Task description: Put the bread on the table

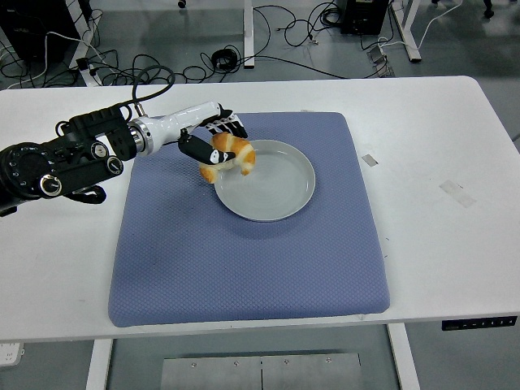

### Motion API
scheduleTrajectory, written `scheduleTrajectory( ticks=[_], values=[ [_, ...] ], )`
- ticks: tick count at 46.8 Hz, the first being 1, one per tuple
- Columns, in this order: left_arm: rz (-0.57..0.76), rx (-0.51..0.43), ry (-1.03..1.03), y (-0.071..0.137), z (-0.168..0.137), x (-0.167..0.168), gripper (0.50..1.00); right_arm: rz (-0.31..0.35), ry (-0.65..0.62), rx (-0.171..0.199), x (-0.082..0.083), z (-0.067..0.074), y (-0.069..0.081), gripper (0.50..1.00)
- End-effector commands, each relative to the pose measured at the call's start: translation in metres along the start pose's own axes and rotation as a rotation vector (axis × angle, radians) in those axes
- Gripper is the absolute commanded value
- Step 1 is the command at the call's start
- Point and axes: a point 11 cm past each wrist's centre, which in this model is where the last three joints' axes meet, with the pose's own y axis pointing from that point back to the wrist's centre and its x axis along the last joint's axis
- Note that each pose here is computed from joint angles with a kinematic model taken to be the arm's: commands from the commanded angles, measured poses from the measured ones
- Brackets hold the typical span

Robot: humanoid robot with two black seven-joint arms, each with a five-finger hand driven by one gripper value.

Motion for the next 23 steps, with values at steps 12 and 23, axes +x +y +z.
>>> scheduleTrajectory(
  ticks=[12,23],
  values=[
    [0.044,0.024,-0.001,0.017,-0.019,0.020,0.646,0.000,0.000,0.000,0.000,0.000,0.000,1.000],
    [0.073,0.058,-0.001,0.024,-0.036,0.028,0.649,0.000,0.000,0.000,0.000,0.000,0.000,1.000]
  ],
)
